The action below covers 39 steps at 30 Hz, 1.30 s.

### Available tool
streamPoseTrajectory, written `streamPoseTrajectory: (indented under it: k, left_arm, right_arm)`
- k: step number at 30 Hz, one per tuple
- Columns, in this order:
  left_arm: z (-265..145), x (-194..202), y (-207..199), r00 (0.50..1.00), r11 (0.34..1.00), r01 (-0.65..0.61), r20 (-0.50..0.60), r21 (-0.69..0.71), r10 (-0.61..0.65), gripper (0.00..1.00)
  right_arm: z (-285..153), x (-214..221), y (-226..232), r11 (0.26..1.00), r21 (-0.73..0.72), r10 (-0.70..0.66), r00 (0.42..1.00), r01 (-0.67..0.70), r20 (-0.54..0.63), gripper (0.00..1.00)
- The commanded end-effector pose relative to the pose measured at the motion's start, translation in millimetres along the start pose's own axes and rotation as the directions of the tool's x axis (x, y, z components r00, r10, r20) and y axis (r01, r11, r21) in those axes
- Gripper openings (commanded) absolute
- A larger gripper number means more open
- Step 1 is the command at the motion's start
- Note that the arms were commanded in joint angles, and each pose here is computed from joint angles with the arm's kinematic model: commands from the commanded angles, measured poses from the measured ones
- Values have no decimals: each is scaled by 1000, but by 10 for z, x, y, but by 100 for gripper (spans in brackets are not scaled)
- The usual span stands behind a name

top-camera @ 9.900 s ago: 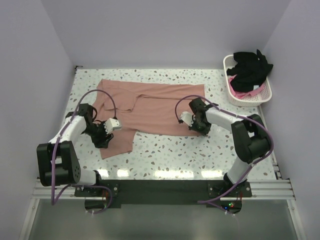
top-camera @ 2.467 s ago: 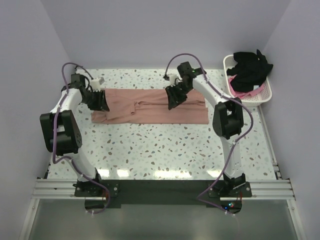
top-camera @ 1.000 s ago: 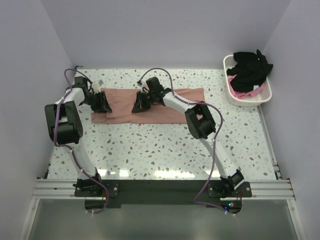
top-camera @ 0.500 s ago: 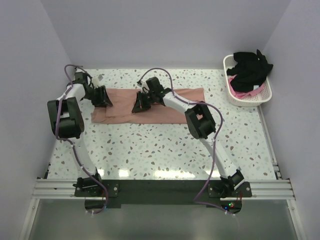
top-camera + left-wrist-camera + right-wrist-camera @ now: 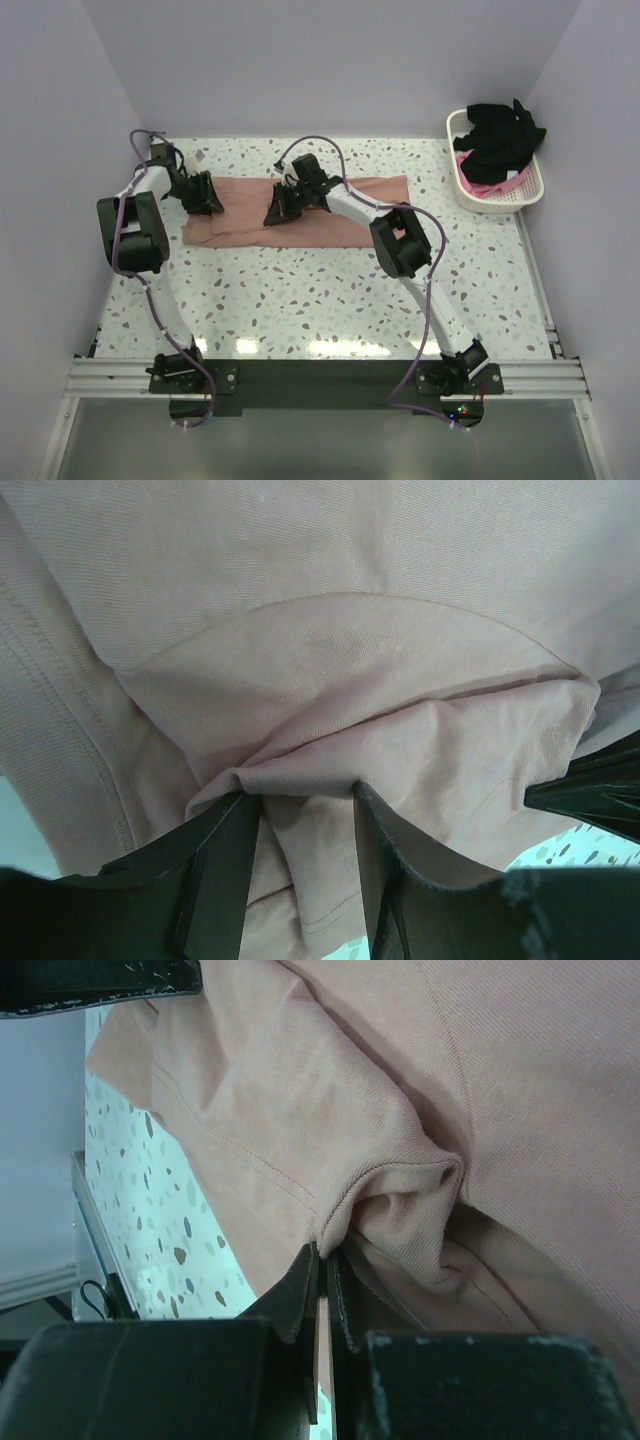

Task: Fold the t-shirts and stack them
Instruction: Fold the tshirt

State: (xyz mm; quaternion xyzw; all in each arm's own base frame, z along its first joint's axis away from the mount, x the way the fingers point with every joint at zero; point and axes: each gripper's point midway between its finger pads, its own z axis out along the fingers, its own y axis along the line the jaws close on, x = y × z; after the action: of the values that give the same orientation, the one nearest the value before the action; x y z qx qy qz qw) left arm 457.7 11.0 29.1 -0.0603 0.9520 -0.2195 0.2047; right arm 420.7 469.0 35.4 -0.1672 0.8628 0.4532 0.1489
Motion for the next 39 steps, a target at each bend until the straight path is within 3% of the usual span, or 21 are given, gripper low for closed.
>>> streamPoseTrajectory:
  k: [1, 12, 15, 16, 19, 22, 32, 39]
  left_arm:
    - [-181, -121, 93, 999, 999, 17, 40, -46, -15, 48]
    - [-113, -136, 110, 997, 999, 48, 53, -3, -48, 48]
    - [-77, -211, 71, 997, 999, 37, 71, 27, -38, 35]
    - [-89, -254, 64, 996, 999, 30, 81, 32, -33, 24]
    - [-112, -322, 20, 995, 999, 9, 100, 53, -14, 10]
    - [-160, -395, -36, 992, 998, -18, 126, 67, 9, 0]
    - [-346, -682, -169, 972, 989, -130, 208, 72, 112, 0]
    - [-292, -763, -187, 969, 985, -153, 208, 83, 134, 0]
  right_arm:
    - [-57, -138, 154, 998, -34, -45, 999, 46, 31, 0]
    - [-69, -120, 132, 998, -34, -45, 999, 46, 26, 0]
    - [-68, -102, 135, 998, -34, -46, 999, 47, 21, 0]
    - [-67, -105, 135, 998, -34, -50, 999, 51, 22, 0]
    - [-78, -107, 136, 998, -36, -52, 998, 52, 20, 0]
    - [-68, -108, 145, 998, -39, -54, 998, 55, 21, 0]
    - [-71, -152, 179, 997, -48, -56, 998, 57, 36, 0]
    - [-91, -201, 222, 997, -52, -58, 997, 61, 52, 0]
